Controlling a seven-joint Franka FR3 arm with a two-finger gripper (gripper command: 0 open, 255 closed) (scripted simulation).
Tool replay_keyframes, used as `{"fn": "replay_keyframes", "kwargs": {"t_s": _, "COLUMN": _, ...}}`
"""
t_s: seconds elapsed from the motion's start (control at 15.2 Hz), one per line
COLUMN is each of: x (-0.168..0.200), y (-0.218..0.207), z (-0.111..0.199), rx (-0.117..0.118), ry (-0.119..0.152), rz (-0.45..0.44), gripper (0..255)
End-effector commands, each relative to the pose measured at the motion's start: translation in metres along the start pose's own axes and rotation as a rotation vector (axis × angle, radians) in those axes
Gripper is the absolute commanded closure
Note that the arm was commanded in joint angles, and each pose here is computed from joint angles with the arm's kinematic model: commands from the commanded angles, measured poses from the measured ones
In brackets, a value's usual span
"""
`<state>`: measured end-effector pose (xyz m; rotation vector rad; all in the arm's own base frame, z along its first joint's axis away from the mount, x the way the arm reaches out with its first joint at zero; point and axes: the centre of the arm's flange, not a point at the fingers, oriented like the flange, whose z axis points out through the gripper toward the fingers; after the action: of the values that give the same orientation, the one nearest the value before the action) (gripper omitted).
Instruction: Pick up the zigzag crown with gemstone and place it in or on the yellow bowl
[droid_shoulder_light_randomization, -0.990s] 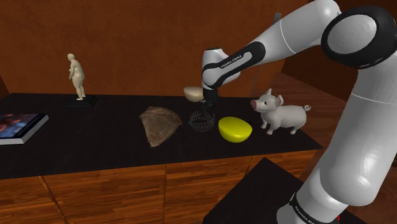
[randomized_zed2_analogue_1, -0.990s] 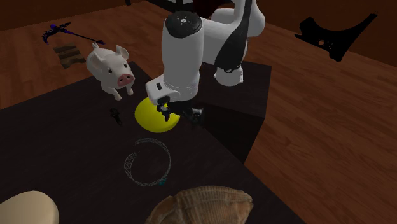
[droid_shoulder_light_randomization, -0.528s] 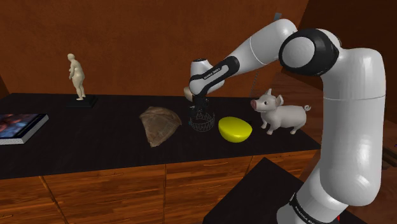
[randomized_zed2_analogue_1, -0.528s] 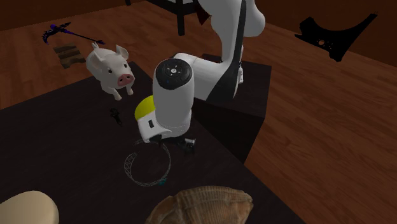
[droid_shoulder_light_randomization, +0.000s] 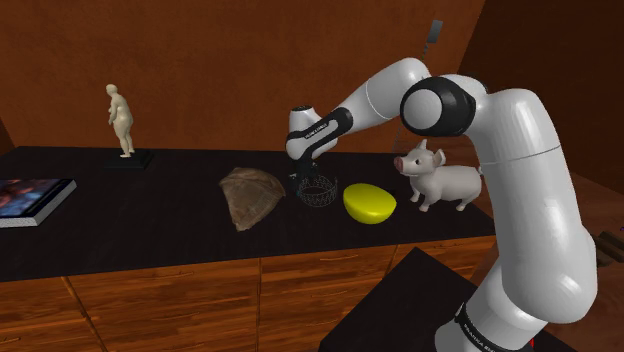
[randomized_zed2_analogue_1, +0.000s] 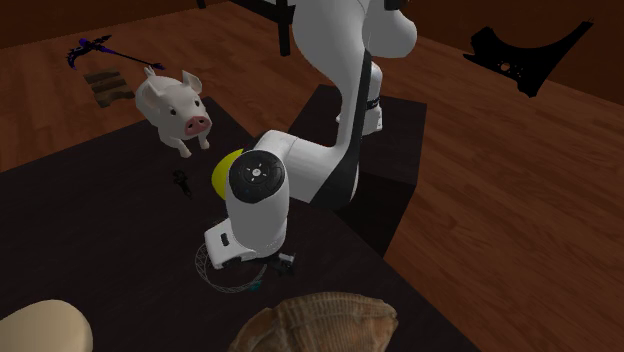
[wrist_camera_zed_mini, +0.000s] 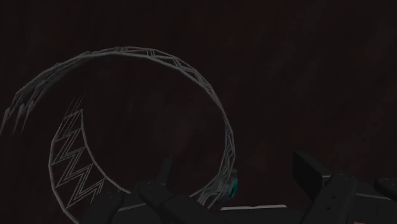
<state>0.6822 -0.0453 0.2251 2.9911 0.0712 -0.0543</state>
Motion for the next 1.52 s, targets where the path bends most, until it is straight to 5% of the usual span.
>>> {"fn": "replay_keyframes", "kwargs": {"t_s": 0.0, "x": 0.001, "y": -0.001, "z": 0.011, "rx": 0.0, "ry": 0.001, "rz": 0.0, "gripper": 0}}
{"fn": "replay_keyframes", "kwargs": {"t_s": 0.73, "x": 0.001, "y": -0.001, "z": 0.03, "rx": 0.0, "ry": 0.001, "rz": 0.0, "gripper": 0}}
{"fn": "replay_keyframes", "kwargs": {"t_s": 0.79, "x": 0.001, "y": -0.001, "z": 0.03, "rx": 0.0, "ry": 0.001, "rz": 0.0, "gripper": 255}}
{"fn": "replay_keyframes", "kwargs": {"t_s": 1.45, "x": 0.001, "y": 0.0, "z": 0.025, "rx": 0.0, "ry": 0.001, "rz": 0.0, "gripper": 255}}
